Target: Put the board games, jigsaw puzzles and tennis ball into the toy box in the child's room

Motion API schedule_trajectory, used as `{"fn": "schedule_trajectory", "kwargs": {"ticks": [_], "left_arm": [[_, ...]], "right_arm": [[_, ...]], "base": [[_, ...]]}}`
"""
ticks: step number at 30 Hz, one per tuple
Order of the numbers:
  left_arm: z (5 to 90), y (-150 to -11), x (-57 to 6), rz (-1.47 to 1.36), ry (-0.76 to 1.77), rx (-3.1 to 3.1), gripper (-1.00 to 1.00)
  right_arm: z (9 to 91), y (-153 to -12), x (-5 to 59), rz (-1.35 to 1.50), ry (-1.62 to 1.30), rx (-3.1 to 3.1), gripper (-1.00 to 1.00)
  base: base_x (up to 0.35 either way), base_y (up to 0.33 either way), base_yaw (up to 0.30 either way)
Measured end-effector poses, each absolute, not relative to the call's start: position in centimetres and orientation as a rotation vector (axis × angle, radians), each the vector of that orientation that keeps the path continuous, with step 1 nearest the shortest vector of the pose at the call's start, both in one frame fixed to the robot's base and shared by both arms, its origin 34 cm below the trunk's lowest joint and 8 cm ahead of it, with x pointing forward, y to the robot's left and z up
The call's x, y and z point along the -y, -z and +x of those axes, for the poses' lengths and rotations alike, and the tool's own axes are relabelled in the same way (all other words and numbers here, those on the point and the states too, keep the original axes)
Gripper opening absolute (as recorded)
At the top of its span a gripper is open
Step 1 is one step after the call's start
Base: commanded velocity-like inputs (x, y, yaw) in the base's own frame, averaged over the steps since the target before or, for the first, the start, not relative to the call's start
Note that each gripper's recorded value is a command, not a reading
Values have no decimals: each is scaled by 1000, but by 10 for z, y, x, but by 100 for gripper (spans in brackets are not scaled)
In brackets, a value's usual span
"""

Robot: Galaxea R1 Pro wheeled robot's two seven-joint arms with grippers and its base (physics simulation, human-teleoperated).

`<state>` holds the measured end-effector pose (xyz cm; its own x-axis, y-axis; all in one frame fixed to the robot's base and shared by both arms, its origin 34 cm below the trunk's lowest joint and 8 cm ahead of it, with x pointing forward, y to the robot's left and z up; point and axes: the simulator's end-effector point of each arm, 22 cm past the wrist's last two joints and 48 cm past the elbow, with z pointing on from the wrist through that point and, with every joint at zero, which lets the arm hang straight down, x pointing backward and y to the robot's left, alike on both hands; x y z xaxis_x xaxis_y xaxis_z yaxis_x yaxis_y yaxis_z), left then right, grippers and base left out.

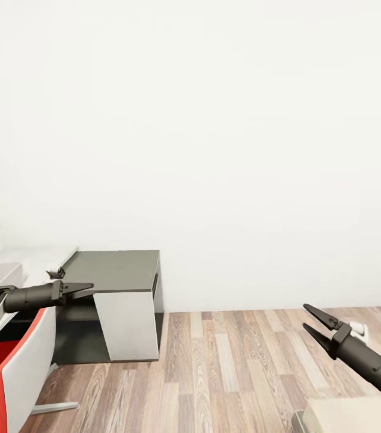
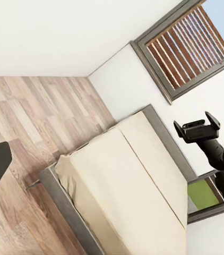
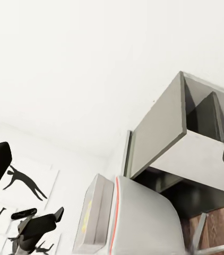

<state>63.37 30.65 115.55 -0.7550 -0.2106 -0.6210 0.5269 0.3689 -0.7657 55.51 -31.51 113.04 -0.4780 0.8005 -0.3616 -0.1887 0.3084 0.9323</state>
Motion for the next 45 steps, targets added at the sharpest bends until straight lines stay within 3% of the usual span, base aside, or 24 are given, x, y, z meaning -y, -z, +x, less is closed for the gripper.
{"fn": "schedule_trajectory", "kwargs": {"ticks": [7, 11, 23, 32, 34, 40, 45], "left_arm": [[634, -1150, -294, 279, 1461, -1987, 100], [652, -1120, -288, 221, 1336, -2081, 100], [678, -964, -297, -81, 800, -2475, 100], [570, -771, -351, -238, 136, -2716, 100], [506, -725, -361, -207, -28, -2777, 100], [366, -660, -360, -91, -222, -2850, 100], [298, -642, -360, -58, -250, -2889, 100]], "right_arm": [[573, -1101, 267, 407, -1190, -1851, 100], [594, -1081, 230, 322, -1103, -1971, 100], [636, -906, 174, 608, -799, -2439, 100], [547, -764, 170, 525, -406, -2736, 100], [511, -730, 176, 479, -287, -2784, 100], [371, -656, 219, 330, 6, -2867, 100], [266, -629, 233, 295, 75, -2973, 100]], "base": [[0, 0, 0], [0, 0, 0], [0, 0, 0], [0, 0, 0], [0, 0, 0], [0, 0, 0], [0, 0, 0]]}}
